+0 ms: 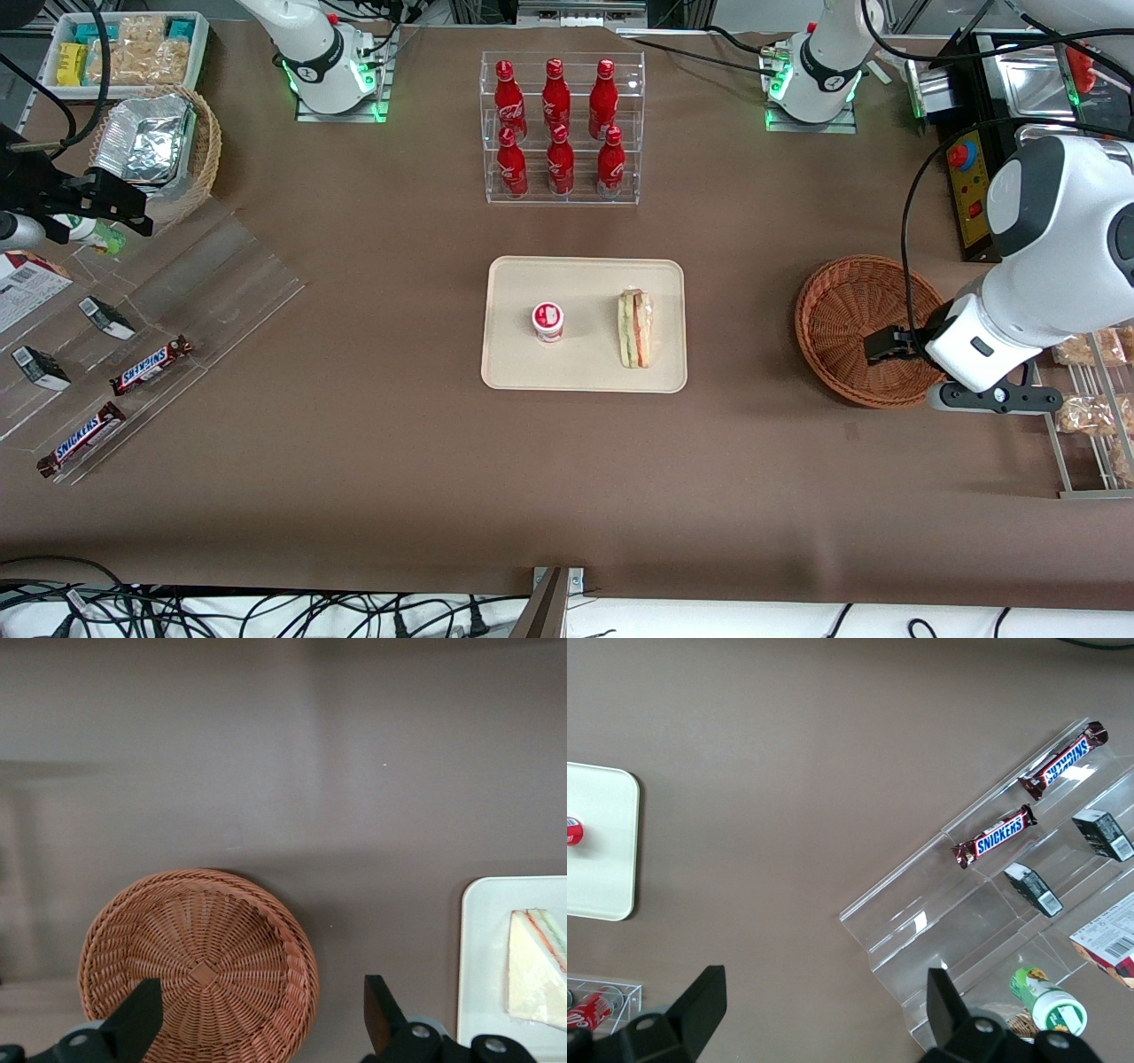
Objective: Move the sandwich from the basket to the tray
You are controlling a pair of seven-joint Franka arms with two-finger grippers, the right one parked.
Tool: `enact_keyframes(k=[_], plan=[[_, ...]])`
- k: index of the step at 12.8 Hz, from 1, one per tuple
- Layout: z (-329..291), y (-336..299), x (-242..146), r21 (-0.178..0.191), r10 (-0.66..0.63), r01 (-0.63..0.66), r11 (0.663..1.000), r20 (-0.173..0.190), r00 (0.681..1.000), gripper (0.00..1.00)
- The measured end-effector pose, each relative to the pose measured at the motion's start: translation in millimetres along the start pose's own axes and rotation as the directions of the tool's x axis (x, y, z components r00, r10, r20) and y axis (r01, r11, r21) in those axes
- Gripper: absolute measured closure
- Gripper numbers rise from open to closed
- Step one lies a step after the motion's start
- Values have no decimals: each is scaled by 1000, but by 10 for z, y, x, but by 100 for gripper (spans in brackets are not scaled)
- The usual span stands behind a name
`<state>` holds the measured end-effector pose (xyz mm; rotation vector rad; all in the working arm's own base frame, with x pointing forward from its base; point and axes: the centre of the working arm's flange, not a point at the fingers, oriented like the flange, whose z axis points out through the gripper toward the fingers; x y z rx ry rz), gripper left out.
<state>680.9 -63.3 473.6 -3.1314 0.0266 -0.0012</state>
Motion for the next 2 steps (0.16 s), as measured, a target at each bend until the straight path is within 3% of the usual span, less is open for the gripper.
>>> enact_keyframes(k=[2], plan=[[11, -52, 6, 11, 7, -7, 1000, 1, 1000, 0]])
